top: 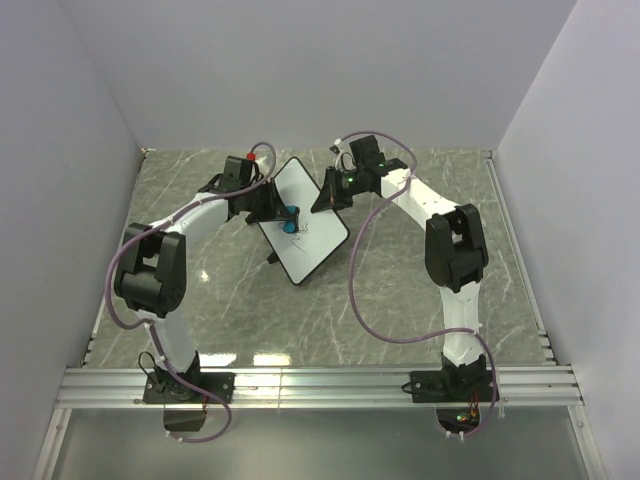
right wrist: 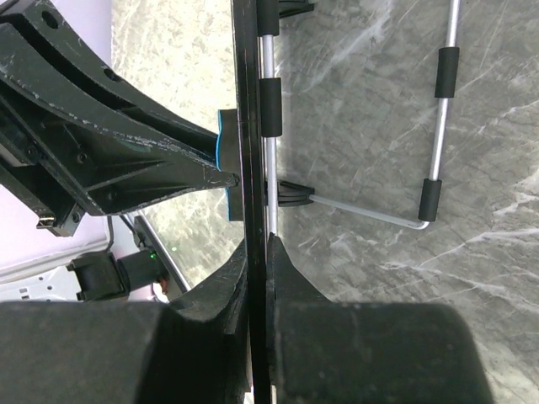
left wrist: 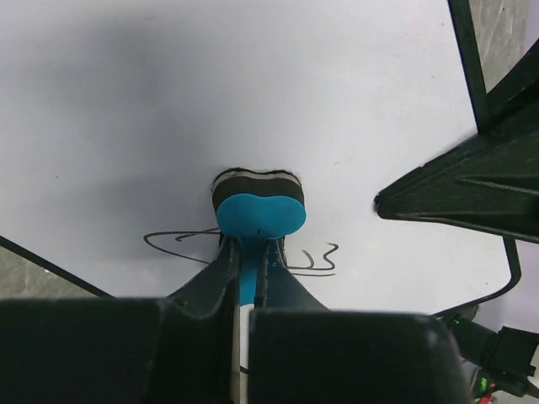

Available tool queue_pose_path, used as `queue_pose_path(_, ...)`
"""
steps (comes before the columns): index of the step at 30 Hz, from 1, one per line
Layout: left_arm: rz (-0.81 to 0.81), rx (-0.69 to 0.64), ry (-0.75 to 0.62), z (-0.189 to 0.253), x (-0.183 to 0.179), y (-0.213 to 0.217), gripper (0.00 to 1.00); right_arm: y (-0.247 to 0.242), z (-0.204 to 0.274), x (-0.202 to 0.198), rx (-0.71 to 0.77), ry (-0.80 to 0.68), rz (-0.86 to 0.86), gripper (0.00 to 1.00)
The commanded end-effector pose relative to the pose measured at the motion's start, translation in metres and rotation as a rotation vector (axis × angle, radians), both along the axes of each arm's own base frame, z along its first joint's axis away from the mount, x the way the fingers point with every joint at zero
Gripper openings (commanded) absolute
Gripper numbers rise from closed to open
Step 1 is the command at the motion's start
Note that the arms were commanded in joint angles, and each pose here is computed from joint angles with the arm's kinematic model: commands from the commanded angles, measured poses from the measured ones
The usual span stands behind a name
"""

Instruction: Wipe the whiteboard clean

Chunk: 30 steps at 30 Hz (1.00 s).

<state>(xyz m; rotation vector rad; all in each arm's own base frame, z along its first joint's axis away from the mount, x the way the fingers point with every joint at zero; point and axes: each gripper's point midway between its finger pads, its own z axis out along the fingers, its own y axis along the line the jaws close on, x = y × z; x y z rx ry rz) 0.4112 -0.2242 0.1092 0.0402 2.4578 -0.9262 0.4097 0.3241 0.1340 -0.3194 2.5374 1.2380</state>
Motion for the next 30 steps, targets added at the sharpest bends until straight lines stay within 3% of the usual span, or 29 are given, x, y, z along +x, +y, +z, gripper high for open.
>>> queue_pose_path(1,-0.03,0.197,0.155,-0.084,-0.042,0.005,0.0,0.014,-0.012,-0.07,-0.081,0.158,0.116,0.0)
queue_pose_path(9,-0.36,0.049,0.115,-0.051,-0.115,-0.076,0.0,0.016,-0.012,-0.068,-0.067,0.16,0.111,0.0)
queue_pose_path(14,-0.444,0.02,0.085,-0.029,-0.132,-0.09,0.0,0.018,-0.013,-0.066,-0.064,0.161,0.109,0.0)
queue_pose_path(20,-0.344,0.076,0.064,-0.031,-0.11,-0.078,0.0,0.016,-0.016,-0.069,-0.072,0.163,0.109,0.0)
queue_pose_path(26,-0.103,0.103,0.11,-0.052,-0.061,-0.028,0.0,0.014,-0.013,-0.07,-0.078,0.152,0.11,0.0)
queue_pose_path(30,-0.001,0.188,0.134,-0.069,-0.033,0.008,0.0,0.014,-0.012,-0.07,-0.079,0.146,0.111,0.0)
